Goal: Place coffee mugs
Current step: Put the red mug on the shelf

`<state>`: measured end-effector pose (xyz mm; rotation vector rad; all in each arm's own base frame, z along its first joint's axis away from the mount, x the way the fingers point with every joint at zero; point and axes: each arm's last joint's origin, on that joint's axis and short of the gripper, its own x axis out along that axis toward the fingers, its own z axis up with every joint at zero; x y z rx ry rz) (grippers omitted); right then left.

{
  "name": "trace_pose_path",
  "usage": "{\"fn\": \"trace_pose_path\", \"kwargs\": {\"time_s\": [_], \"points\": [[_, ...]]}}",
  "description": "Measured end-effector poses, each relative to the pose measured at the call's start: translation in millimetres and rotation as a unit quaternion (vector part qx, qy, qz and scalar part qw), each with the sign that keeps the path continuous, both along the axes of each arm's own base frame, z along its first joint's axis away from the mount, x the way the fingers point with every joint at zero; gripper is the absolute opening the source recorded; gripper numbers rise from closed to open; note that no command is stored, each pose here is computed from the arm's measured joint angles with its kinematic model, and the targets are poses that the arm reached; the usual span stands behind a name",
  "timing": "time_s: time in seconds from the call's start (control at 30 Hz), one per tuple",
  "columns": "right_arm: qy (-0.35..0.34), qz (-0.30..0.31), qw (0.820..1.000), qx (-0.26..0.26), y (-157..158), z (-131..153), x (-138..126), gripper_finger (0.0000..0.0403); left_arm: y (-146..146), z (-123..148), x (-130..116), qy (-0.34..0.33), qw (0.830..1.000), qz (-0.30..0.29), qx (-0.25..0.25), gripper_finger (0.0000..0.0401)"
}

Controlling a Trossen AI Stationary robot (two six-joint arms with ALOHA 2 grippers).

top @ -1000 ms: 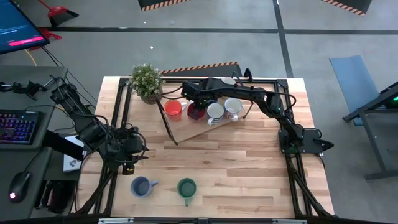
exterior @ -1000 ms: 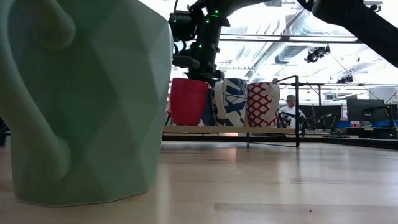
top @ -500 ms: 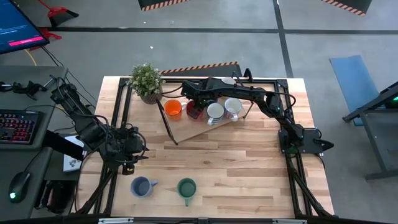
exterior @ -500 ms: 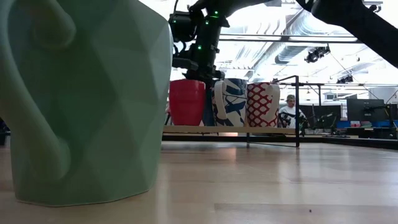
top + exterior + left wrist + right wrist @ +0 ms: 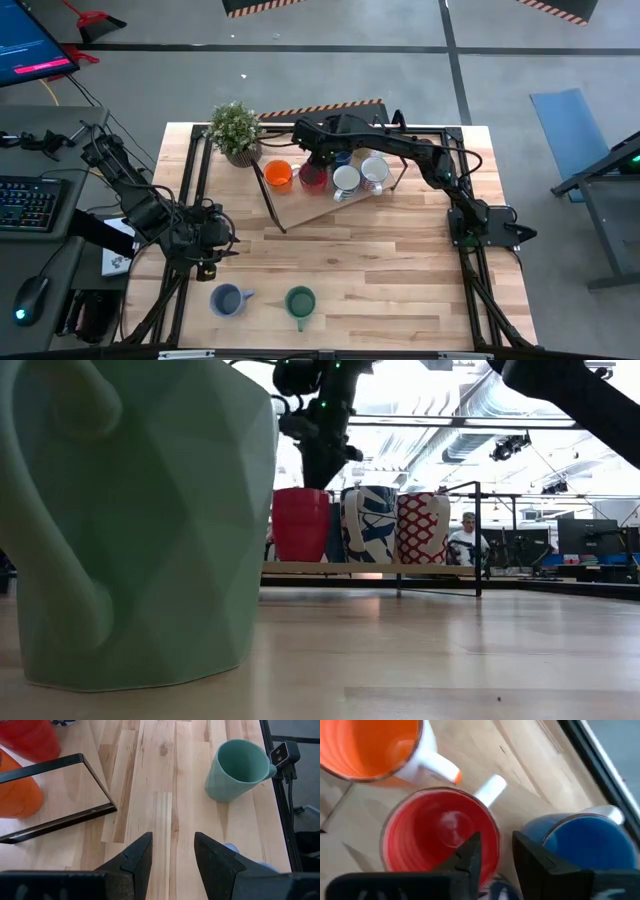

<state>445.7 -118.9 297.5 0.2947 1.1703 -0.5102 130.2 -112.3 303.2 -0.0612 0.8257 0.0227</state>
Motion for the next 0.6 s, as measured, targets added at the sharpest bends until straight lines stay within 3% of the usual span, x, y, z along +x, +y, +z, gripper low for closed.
{"fn": "trace_pose_path", "kwargs": {"time_s": [0.17,0.6], "points": [[0.005,-0.003,0.999,0.047,19,7,-7,0.0087,0,0,0,0.0,1.0,0.0,0.0,0.0133],[0.01,0.06,0.997,0.051,77,6,2,0.0087,0,0,0,-0.002,1.0,-0.01,0.014,0.0133]]}}
